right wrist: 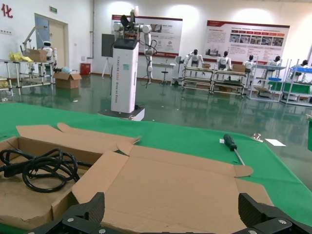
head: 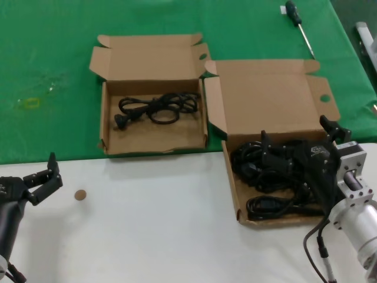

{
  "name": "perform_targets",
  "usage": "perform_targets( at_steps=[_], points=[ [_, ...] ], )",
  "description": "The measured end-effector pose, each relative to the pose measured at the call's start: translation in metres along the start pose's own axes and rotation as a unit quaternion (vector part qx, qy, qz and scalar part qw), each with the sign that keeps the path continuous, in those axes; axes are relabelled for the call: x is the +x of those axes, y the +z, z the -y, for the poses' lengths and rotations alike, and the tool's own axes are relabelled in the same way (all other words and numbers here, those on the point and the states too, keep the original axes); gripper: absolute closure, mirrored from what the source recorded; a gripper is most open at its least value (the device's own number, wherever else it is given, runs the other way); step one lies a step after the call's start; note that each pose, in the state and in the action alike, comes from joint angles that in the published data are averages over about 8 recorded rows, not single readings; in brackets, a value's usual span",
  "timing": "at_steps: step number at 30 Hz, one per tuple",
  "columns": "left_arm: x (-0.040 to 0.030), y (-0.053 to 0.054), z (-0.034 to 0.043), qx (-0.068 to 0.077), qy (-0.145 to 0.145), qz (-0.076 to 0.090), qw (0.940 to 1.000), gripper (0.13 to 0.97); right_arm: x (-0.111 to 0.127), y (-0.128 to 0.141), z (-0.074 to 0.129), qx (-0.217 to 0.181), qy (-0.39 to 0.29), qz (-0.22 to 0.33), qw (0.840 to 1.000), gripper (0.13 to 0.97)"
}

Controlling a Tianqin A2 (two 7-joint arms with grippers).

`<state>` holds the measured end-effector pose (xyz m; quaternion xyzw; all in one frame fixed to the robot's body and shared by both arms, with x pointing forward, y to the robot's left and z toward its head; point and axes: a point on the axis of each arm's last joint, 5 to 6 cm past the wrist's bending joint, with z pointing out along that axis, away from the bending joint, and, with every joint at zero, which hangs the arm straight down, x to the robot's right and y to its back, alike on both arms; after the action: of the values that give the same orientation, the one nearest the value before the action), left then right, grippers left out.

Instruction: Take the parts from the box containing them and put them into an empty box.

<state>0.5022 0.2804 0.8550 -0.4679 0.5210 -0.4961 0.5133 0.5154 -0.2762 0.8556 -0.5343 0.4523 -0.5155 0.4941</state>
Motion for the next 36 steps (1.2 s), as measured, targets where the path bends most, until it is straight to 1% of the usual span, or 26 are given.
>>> perform_targets(
  at_steps=[36],
  points=[
    [0.0, 0.0, 0.0, 0.0, 0.0, 0.0, 1.0, 0.132, 0.0, 0.0, 0.0, 0.0, 0.0, 0.0, 1.0, 0.13]
  ],
)
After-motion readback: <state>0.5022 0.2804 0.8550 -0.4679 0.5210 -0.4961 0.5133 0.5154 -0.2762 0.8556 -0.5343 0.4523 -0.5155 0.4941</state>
